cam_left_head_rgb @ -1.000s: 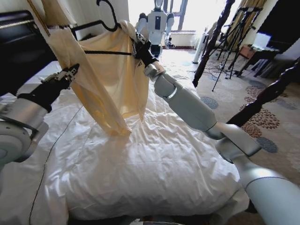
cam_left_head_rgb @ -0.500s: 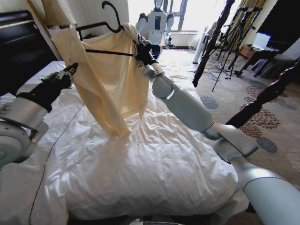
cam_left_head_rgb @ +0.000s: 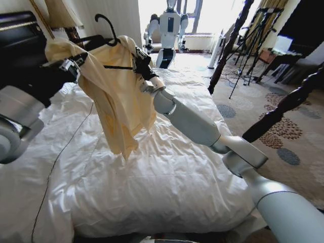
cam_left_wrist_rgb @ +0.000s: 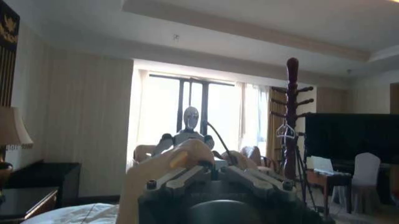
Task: Pick up the clothes from the bed and hang them on the clothes hanger.
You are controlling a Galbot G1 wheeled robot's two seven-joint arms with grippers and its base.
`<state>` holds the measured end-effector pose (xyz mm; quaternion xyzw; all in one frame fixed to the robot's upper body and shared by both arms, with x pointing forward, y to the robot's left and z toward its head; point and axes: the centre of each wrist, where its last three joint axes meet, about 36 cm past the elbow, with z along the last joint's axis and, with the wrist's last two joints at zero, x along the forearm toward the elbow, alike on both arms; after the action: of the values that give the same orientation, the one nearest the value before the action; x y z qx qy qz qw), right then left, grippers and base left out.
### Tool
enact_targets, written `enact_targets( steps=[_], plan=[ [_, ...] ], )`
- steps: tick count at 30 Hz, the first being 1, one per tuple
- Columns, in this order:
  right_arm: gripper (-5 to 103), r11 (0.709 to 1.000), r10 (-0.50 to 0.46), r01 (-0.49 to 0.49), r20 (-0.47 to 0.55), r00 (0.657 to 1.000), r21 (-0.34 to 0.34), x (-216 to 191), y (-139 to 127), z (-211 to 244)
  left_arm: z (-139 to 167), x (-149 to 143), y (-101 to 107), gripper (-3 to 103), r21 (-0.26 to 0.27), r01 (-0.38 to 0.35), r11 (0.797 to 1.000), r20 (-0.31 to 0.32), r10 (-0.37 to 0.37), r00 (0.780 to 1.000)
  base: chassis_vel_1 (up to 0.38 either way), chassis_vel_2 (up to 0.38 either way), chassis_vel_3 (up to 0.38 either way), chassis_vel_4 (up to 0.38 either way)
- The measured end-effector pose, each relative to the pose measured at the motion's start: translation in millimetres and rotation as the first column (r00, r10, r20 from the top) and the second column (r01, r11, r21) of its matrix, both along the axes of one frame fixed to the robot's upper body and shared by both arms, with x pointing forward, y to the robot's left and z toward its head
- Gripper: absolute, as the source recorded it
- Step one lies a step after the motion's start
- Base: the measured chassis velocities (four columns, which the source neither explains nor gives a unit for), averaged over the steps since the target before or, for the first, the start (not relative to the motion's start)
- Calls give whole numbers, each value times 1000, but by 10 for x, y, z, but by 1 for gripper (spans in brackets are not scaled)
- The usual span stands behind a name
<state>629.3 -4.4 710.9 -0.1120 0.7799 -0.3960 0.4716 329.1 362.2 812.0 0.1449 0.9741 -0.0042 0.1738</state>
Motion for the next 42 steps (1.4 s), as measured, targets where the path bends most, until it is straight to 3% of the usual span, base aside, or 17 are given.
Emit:
enact_targets(
  steps=[11, 15, 19, 24, 26, 30, 32, 38, 42],
  plan=[
    [4, 996, -34, 41, 84, 996, -81, 215, -697, 25, 204, 83, 176, 0, -32, -15, 999, -25, 14, 1000, 0, 0, 0, 0],
    [4, 989, -37, 56, 137, 990, -138, 260, -911, 84, 214, 143, 248, 0, -35, -24, 999, -37, 23, 999, 0, 0, 0, 0],
    [4, 968, -27, 81, 222, 975, -238, 306, -1141, 128, 253, 252, 364, 0, -4, -8, 1000, -47, 7, 999, 0, 0, 0, 0],
    [4, 950, -14, 102, 286, 958, -294, 282, -1150, 165, 300, 287, 385, 0, 28, 20, 999, -45, -19, 999, 0, 0, 0, 0],
    [4, 933, 1, 117, 326, 945, -341, 219, -1074, 178, 367, 283, 369, 0, 59, 53, 997, -35, -51, 998, 0, 0, 0, 0],
    [4, 923, 8, 118, 326, 945, -366, 118, -867, 135, 427, 265, 334, 0, 92, 91, 992, -27, -89, 996, 0, 0, 0, 0],
    [4, 925, 3, 118, 317, 949, -360, 100, -790, 105, 439, 251, 313, 0, 100, 102, 990, -23, -100, 995, 0, 0, 0, 0],
    [3, 959, -69, 123, 211, 975, -254, 44, -390, -84, 352, 111, 78, 0, 133, 187, 973, -20, -186, 982, 0, 0, 0, 0],
    [3, 971, -63, 100, 170, 983, -216, 7, -210, -144, 251, 29, -71, 0, 151, 239, 959, -29, -237, 971, 0, 0, 0, 0]
  ],
)
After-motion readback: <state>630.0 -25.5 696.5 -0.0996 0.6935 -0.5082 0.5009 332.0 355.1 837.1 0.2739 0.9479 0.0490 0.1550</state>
